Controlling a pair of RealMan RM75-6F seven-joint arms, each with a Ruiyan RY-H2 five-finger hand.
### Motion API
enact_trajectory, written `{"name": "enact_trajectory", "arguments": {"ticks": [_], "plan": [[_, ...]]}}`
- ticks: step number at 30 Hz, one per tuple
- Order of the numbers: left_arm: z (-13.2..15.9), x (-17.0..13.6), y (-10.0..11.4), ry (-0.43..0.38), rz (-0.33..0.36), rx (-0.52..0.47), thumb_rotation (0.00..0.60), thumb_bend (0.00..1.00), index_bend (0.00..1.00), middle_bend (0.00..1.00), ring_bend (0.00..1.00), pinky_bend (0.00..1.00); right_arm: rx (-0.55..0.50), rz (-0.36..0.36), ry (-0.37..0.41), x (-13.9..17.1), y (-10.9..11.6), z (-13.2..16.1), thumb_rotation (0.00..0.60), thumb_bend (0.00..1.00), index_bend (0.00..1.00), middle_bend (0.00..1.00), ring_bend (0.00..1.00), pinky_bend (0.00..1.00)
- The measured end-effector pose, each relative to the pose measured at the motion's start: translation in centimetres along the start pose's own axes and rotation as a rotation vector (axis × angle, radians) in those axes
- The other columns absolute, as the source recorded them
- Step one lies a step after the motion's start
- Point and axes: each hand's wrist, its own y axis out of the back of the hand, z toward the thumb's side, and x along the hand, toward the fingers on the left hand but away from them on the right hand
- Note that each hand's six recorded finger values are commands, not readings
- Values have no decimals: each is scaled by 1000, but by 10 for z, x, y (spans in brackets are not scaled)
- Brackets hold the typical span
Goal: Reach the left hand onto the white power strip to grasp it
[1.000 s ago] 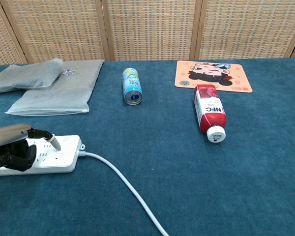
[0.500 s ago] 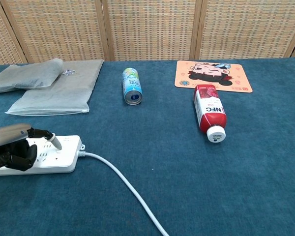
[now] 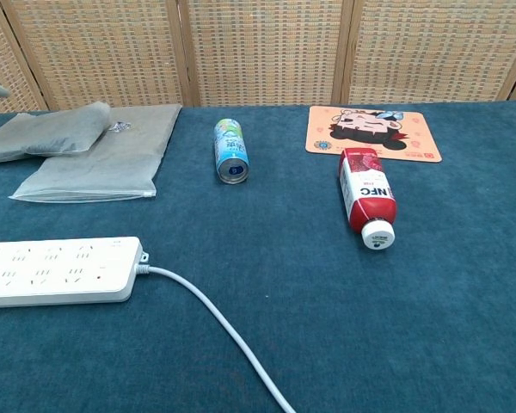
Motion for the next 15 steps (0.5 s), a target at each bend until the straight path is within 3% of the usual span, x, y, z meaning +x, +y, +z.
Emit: {"name": "enact_trajectory", "arguments": {"ticks": [2,4,7,15], "plan": [[-12,-6,9,22,8,31,212,0,0,0,0,0,3,0,3,0,0,1,600,0,0,0,0,0],[-29,-16,16,69,28,36,166,0,0,0,0,0,5,0,5,1,-1,2,600,0,0,0,0,0],[-49,-32,27,125,63,38,157,0,0,0,0,0,10,2,7,1,-2,3,600,0,0,0,0,0],[-73,-50,44,164,92,19,155,0,0,0,0,0,23,4,7,2,-5,5,600,0,0,0,0,0]]}}
